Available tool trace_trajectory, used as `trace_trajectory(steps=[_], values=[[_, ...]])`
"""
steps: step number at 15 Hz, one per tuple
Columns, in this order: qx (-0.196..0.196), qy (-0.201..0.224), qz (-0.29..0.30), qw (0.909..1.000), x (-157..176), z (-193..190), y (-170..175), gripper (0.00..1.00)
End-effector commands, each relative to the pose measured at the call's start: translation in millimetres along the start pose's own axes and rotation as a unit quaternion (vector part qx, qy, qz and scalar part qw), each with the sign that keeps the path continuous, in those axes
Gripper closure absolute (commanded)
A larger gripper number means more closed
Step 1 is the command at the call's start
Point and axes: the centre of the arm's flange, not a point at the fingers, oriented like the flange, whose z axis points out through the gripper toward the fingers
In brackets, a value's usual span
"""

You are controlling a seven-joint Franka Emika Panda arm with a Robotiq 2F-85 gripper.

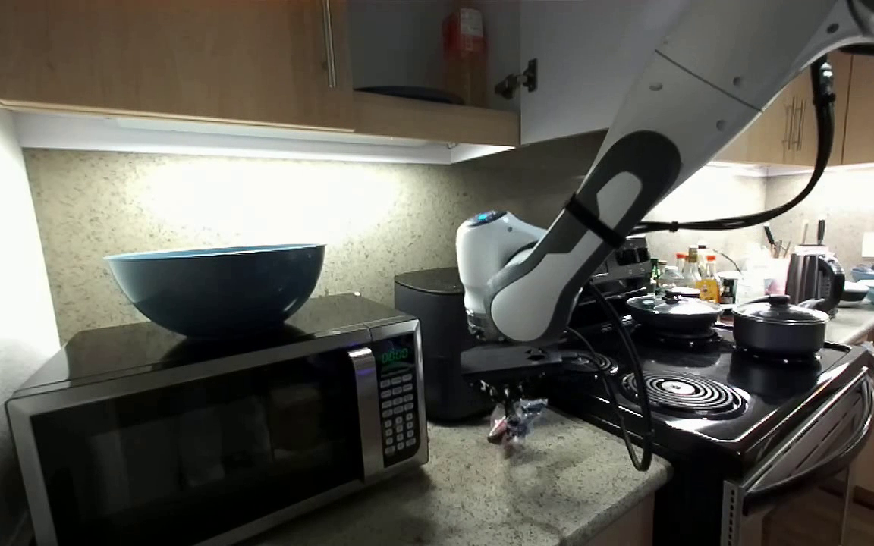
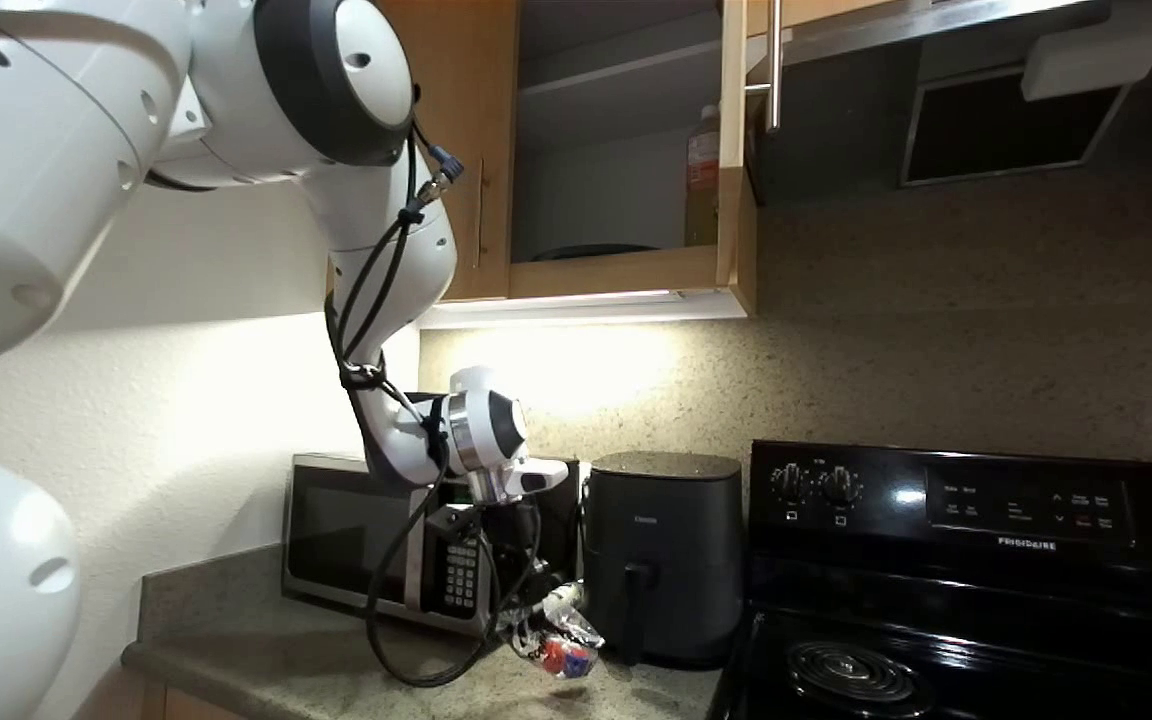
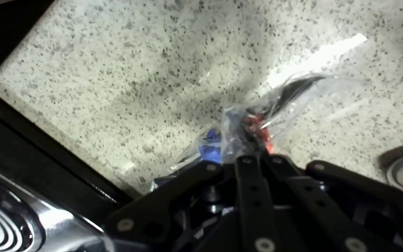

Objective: Pick up the plastic from the counter and put it in the cabinet

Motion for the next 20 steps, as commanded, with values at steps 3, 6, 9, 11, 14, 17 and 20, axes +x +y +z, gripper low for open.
trace_trajectory(steps=[3,6,9,11,14,17,20], values=[[-0.003,0.091,-0.02,0.9957,4.5,-121.9,28.3,1.0],[-0.006,0.167,-0.012,0.9858,16.7,-190.1,37.5,1.0],[-0.016,0.227,-0.009,0.9737,19.2,-249.7,44.7,1.0],[-0.009,0.215,-0.016,0.9765,24.6,-242.2,39.7,1.0],[-0.007,0.221,-0.015,0.9752,21.5,-253.1,40.1,0.98],[-0.015,0.214,-0.017,0.9765,23.4,-240.7,38.2,0.98],[0.017,0.26,-0.014,0.9655,32.5,-263.9,34.0,1.0]])
